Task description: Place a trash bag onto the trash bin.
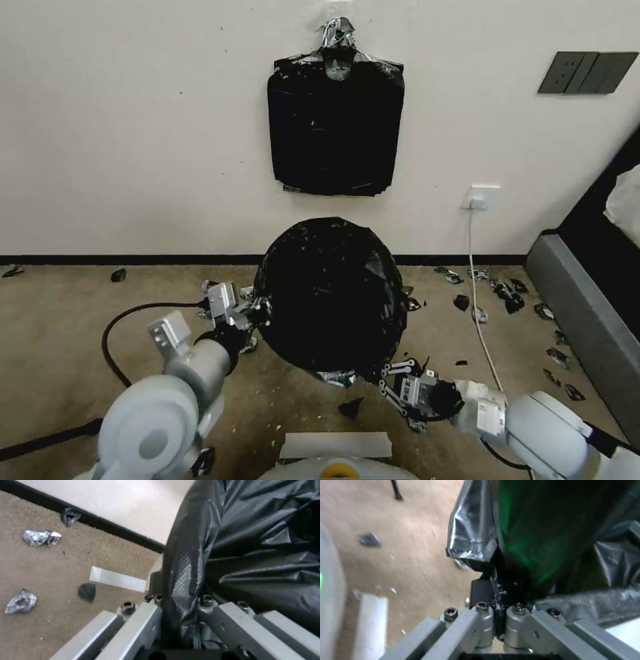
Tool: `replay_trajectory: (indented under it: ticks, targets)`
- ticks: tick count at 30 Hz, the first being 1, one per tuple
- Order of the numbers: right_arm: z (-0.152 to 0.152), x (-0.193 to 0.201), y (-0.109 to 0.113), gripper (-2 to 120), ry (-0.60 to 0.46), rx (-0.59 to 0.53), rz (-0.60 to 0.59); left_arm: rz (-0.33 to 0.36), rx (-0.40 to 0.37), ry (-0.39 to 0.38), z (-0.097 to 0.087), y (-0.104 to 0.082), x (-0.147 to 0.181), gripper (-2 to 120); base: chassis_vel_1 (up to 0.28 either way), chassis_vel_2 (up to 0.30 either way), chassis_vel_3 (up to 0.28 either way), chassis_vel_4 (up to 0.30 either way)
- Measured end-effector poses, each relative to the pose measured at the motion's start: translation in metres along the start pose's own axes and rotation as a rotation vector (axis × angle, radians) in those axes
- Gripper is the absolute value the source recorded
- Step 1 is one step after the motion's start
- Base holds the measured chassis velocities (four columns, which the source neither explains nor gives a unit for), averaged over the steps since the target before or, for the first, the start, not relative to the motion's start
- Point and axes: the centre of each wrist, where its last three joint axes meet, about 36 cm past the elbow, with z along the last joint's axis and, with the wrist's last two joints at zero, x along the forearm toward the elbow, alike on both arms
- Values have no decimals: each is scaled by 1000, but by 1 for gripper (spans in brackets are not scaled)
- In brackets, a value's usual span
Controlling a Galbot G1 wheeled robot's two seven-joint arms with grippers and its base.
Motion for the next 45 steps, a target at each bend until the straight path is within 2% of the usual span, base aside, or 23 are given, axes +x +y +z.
replay_trajectory:
  ticks: [8,13,16,17,19,20,21,23,25,26,28,29,31,32,34,36,37,38,39,40,43,44,45]
  targets:
    - [7,-2,9,0,24,-37,46,-11,4,24,5,1,-1,3,0,0,0,0]
    - [6,7,22,20,-1,-128,69,-30,31,-8,7,4,-8,3,0,0,0,0]
    - [7,14,26,28,-10,-141,71,-41,35,-21,6,7,-12,3,0,0,0,0]
    - [7,19,29,36,-18,-146,70,-47,35,-31,4,9,-15,3,0,0,0,0]
    - [6,22,30,39,-22,-149,71,-49,35,-36,4,9,-16,3,0,0,0,0]
    - [4,27,31,47,-30,-157,76,-54,35,-42,3,11,-18,3,0,0,0,0]
    - [4,27,31,47,-30,-157,76,-54,35,-42,3,11,-18,3,0,0,0,0]
    - [-3,32,33,58,-43,-175,97,-66,30,-50,4,13,-21,3,0,0,0,0]
    - [-8,34,34,61,-49,-189,110,-75,22,-56,5,14,-23,3,0,0,0,0]
    - [-22,37,35,67,-56,-229,139,-93,-1,-73,9,16,-26,3,0,0,0,0]
    - [-31,39,35,71,-63,-251,154,-101,-14,-81,11,17,-28,3,0,0,0,0]
    - [-47,41,36,78,-77,-277,175,-112,-36,-97,14,18,-30,3,0,0,0,0]
    - [-70,47,37,82,-86,-289,191,-129,-74,-124,19,19,-34,3,0,0,0,0]
    - [-70,47,37,82,-86,-289,191,-129,-74,-124,19,19,-34,3,0,0,0,0]
    - [-95,54,40,72,-84,-316,217,-136,-113,-153,26,17,-38,3,0,0,0,0]
    - [-102,54,41,70,-85,-332,226,-135,-121,-160,29,16,-39,3,0,0,0,0]
    - [-119,52,43,61,-77,-381,256,-136,-137,-176,33,13,-41,3,0,0,0,0]
    - [-133,48,43,58,-67,-448,277,-136,-150,-186,37,11,-42,3,0,0,0,0]
    - [-156,43,39,52,-41,-566,295,-138,-164,-191,42,9,-43,3,0,0,0,0]
    - [-156,43,39,52,-41,-566,295,-138,-164,-191,42,9,-43,3,0,0,0,0]
    - [-176,33,25,36,89,-773,312,-157,-195,-213,49,7,-42,3,0,0,0,0]
    - [-176,33,25,36,89,-773,312,-157,-195,-213,49,7,-42,3,0,0,0,0]
    - [-180,28,16,32,126,-833,322,-164,-205,-219,52,7,-43,3,0,0,0,0]
